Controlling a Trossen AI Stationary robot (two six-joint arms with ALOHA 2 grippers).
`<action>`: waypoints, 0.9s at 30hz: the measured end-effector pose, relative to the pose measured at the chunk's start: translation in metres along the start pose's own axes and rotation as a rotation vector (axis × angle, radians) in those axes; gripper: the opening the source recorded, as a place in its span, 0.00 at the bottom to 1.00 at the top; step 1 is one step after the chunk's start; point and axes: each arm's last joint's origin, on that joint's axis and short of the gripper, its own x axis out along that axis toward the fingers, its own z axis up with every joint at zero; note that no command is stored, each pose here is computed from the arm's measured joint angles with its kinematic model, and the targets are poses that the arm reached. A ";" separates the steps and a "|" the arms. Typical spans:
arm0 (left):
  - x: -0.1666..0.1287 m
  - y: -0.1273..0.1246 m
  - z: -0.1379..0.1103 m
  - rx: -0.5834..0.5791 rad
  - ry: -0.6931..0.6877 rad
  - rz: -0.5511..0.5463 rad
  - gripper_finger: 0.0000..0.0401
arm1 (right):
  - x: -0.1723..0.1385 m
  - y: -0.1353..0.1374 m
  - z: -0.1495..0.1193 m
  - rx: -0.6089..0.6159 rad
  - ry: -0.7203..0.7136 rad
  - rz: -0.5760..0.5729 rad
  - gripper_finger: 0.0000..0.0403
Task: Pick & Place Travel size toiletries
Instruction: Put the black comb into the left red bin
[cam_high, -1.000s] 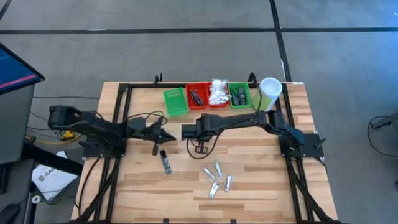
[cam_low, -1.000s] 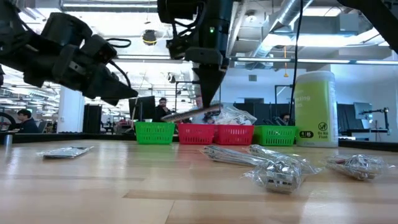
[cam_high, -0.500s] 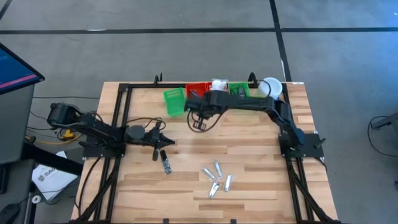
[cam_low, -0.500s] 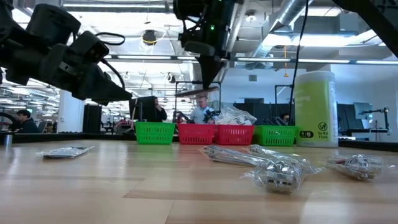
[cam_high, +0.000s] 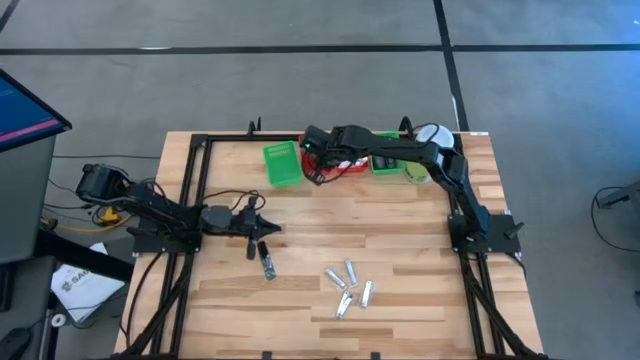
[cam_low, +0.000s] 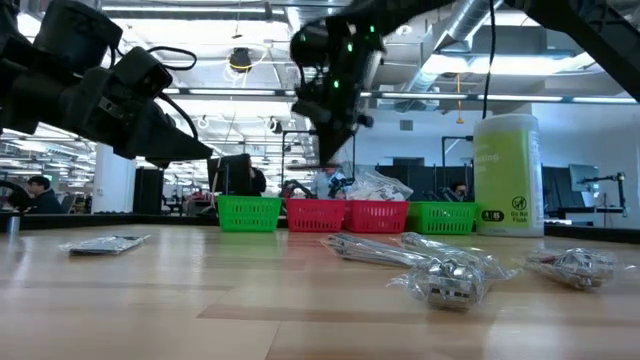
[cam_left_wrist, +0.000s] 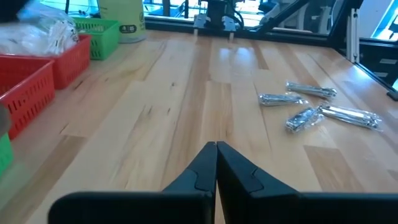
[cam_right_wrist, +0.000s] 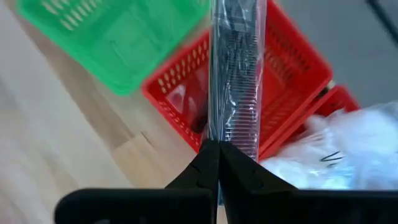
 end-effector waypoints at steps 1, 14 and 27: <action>0.000 0.000 0.000 0.000 -0.002 0.002 0.00 | 0.007 -0.004 -0.002 0.018 0.008 0.000 0.00; 0.000 0.000 0.002 -0.022 -0.020 0.022 0.00 | 0.050 -0.033 -0.008 0.163 -0.070 0.027 0.00; 0.000 0.000 0.002 -0.049 -0.025 0.025 0.00 | 0.060 -0.037 -0.007 0.138 -0.140 0.030 0.12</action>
